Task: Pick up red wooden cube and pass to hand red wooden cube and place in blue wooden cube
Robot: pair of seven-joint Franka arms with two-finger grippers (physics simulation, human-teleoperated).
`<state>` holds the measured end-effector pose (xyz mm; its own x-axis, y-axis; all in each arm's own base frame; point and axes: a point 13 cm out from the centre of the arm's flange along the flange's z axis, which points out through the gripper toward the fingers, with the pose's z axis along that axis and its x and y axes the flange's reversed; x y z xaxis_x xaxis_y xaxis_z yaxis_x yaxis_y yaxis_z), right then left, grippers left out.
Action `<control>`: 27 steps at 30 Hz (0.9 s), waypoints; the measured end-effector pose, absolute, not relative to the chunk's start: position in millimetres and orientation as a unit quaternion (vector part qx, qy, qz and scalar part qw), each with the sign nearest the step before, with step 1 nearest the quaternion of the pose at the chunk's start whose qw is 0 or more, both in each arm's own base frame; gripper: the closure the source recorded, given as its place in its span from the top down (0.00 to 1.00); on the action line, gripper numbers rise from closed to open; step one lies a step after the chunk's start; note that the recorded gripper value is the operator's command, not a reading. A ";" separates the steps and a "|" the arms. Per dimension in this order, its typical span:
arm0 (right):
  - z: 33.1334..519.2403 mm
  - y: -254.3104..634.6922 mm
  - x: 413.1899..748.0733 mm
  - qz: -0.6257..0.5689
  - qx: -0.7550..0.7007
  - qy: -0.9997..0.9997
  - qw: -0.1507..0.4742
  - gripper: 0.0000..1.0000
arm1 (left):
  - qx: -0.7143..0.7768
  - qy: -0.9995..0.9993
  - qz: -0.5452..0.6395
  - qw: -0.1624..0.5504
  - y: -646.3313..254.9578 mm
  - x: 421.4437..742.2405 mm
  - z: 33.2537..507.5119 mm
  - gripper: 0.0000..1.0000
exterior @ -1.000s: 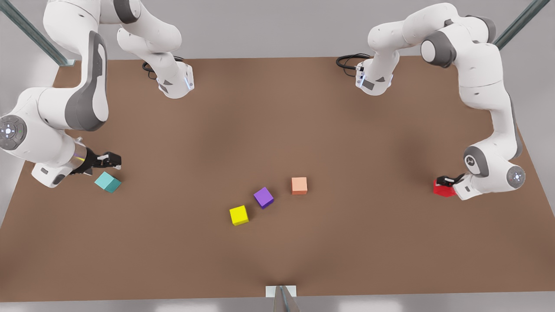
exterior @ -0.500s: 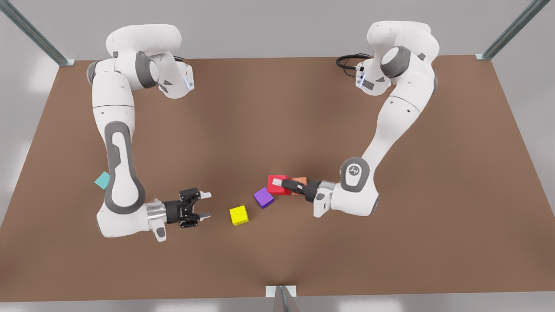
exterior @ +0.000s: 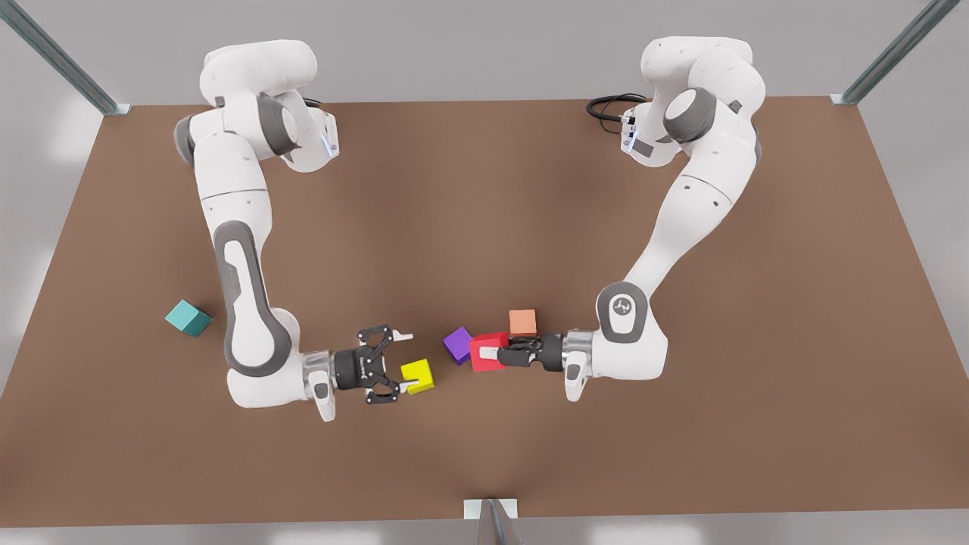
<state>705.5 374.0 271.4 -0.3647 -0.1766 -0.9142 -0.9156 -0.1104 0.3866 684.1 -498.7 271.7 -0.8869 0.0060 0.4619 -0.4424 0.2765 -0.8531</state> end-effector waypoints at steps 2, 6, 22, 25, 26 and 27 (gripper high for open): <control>266.5 388.1 706.6 0.584 -0.460 0.580 0.332 1.00 | 0.139 -0.775 0.585 0.196 -500.2 681.8 272.9 0.72; 268.1 418.1 706.3 0.587 -0.453 0.568 0.357 1.00 | 0.138 -0.774 0.584 0.202 -503.7 677.7 272.9 0.72; 274.2 453.1 699.9 0.588 -0.450 0.544 0.396 1.00 | 0.130 -0.775 0.584 0.202 -507.4 673.9 271.6 0.72; 272.8 453.6 698.8 0.587 -0.451 0.542 0.398 1.00 | 0.129 -0.776 0.584 0.201 -507.5 674.1 272.4 0.72; 270.9 453.6 697.7 0.587 -0.452 0.542 0.397 1.00 | 0.129 -0.776 0.584 0.201 -507.6 674.1 272.6 0.72; 268.9 454.6 696.0 0.588 -0.452 0.541 0.396 1.00 | 0.129 -0.776 0.585 0.201 -507.5 674.1 272.6 0.72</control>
<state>696.0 454.6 268.9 -0.2781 -0.0226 -0.9603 -0.9551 -0.0997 0.2790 674.1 -507.5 272.6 -0.8865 0.0350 0.4615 -0.4339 0.2836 -0.8551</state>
